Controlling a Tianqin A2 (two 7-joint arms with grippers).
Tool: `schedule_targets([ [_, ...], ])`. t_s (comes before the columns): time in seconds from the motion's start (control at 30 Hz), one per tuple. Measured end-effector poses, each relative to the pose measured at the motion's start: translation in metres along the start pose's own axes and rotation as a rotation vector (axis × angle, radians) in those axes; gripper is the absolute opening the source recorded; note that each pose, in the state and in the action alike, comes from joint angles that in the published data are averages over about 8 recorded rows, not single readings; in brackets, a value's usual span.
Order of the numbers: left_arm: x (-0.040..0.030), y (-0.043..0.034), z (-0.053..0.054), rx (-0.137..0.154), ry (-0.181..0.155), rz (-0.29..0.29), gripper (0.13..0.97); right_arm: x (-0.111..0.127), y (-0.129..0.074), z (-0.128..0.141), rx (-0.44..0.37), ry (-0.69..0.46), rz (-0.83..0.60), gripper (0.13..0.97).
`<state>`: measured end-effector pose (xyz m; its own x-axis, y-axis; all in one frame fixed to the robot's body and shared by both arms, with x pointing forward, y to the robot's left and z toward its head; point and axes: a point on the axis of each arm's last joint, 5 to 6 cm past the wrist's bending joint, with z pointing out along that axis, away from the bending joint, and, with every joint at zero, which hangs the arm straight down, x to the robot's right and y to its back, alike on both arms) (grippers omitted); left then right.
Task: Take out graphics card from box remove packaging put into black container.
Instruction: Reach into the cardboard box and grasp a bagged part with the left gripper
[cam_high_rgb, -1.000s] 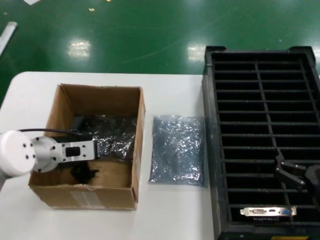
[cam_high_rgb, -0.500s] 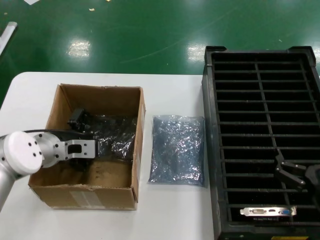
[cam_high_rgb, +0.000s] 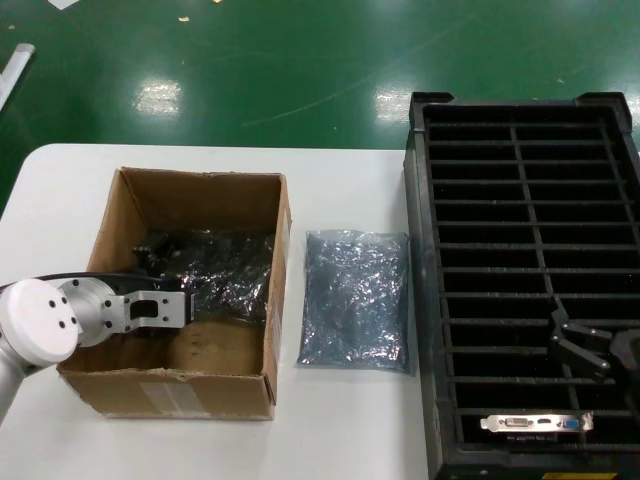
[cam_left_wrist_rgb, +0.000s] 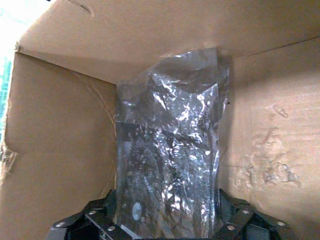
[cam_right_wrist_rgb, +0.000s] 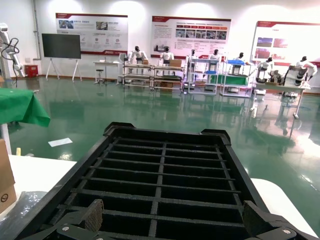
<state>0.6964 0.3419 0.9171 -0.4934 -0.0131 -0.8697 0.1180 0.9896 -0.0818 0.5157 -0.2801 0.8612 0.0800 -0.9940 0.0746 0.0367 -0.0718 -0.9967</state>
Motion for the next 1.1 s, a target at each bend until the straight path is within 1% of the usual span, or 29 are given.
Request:
schedule_targets([
  [0.07, 0.0, 0.0003, 0.0, 0.0, -0.007, 0.0, 0.728, 0.0, 0.0, 0.0, 0.0, 0.0, 0.0, 0.966],
  [0.1, -0.0001, 0.0004, 0.0, 0.0, -0.01, 0.0, 0.728, 0.0, 0.0, 0.0, 0.0, 0.0, 0.0, 0.966],
  [0.37, -0.0015, -0.0007, -0.002, 0.006, -0.04, 0.003, 0.519, 0.0, 0.0, 0.0, 0.0, 0.0, 0.0, 0.966],
  [0.4, -0.0016, -0.0009, -0.003, 0.007, -0.043, 0.003, 0.519, 0.0, 0.0, 0.0, 0.0, 0.0, 0.0, 0.966],
  [0.67, -0.0014, -0.0033, -0.006, 0.016, -0.062, 0.004, 0.327, 0.0, 0.0, 0.0, 0.0, 0.0, 0.0, 0.966],
  [0.8, -0.0021, -0.0049, -0.008, 0.018, -0.07, 0.014, 0.327, 0.0, 0.0, 0.0, 0.0, 0.0, 0.0, 0.966],
  [1.07, -0.0055, -0.0072, -0.014, 0.018, -0.096, 0.042, 0.202, 0.0, 0.0, 0.0, 0.0, 0.0, 0.0, 0.966],
  [1.1, -0.006, -0.0072, -0.015, 0.018, -0.1, 0.045, 0.202, 0.0, 0.0, 0.0, 0.0, 0.0, 0.0, 0.966],
])
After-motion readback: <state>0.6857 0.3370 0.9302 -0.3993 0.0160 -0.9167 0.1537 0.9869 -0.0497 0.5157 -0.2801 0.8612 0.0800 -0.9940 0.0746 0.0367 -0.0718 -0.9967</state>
